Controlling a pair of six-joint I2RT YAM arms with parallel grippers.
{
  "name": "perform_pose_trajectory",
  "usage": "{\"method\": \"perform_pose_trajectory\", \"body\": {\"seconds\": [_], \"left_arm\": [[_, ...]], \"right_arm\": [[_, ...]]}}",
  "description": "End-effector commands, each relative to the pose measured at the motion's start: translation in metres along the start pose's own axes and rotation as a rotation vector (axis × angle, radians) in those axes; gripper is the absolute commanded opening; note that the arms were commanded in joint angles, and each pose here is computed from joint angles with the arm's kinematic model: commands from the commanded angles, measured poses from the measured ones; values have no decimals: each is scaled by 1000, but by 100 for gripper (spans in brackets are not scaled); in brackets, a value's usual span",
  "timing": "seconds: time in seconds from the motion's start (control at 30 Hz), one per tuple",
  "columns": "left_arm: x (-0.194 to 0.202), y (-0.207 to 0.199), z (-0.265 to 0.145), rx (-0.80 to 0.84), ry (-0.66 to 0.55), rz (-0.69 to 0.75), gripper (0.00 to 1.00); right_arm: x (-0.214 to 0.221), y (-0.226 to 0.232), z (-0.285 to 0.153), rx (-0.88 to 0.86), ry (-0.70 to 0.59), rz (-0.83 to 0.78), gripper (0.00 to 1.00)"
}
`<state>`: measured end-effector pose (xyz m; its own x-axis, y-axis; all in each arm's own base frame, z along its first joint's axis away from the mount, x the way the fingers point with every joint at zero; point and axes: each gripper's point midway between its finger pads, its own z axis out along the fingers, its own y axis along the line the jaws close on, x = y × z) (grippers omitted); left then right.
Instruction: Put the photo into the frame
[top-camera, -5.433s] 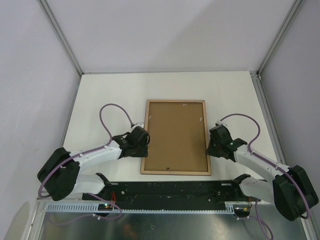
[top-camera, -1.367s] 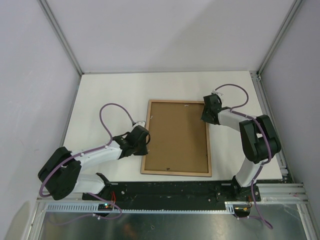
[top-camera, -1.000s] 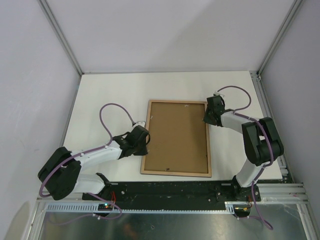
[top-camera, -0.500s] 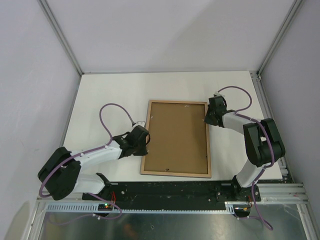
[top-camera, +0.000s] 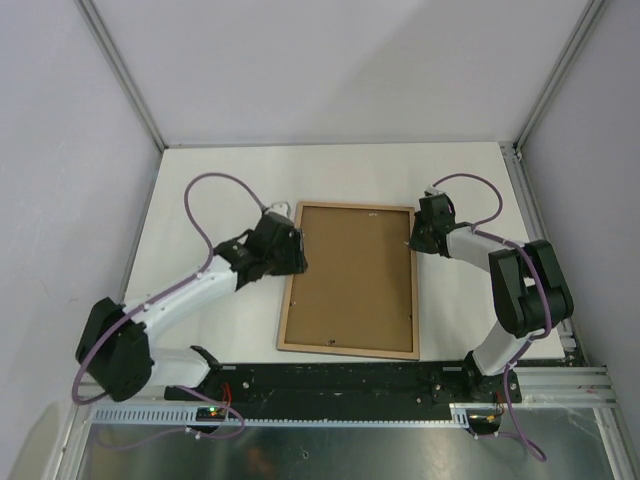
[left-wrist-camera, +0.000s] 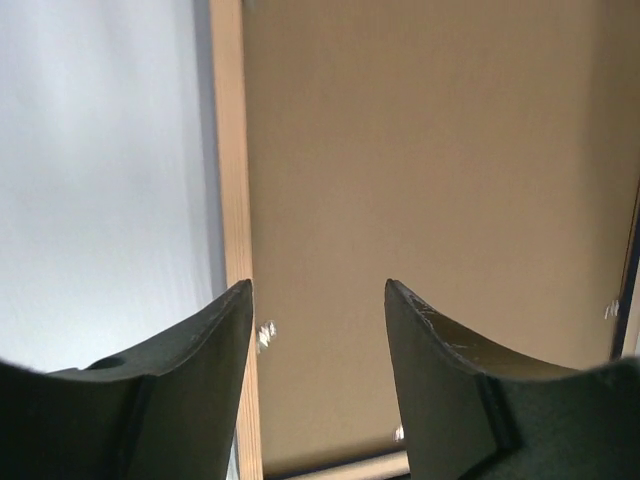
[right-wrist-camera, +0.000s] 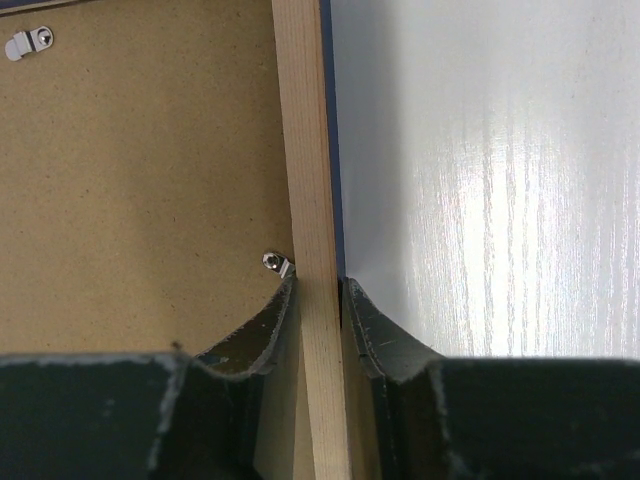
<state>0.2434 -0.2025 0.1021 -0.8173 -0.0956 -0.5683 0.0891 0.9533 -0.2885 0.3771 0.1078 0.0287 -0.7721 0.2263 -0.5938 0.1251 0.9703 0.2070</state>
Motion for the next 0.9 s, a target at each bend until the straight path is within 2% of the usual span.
{"method": "perform_pose_trajectory", "body": {"seconds": [0.0,0.1,0.3,0.53,0.87], "left_arm": [[-59,14,18,-75,-57,21,60],[-88,22,38,-121,-52,70,60],[-109,33,84,-160,21,167,60],[-112,40,118,-168,74,204,58],[-100,45,133,-148,129,210,54]], "right_arm": [[12,2,-7,-26,40,-28,0],[14,5,-7,-44,47,-35,0],[16,8,-9,-60,55,-52,0],[18,14,-12,-101,63,-54,0],[22,14,-12,-116,74,-45,0]]}}
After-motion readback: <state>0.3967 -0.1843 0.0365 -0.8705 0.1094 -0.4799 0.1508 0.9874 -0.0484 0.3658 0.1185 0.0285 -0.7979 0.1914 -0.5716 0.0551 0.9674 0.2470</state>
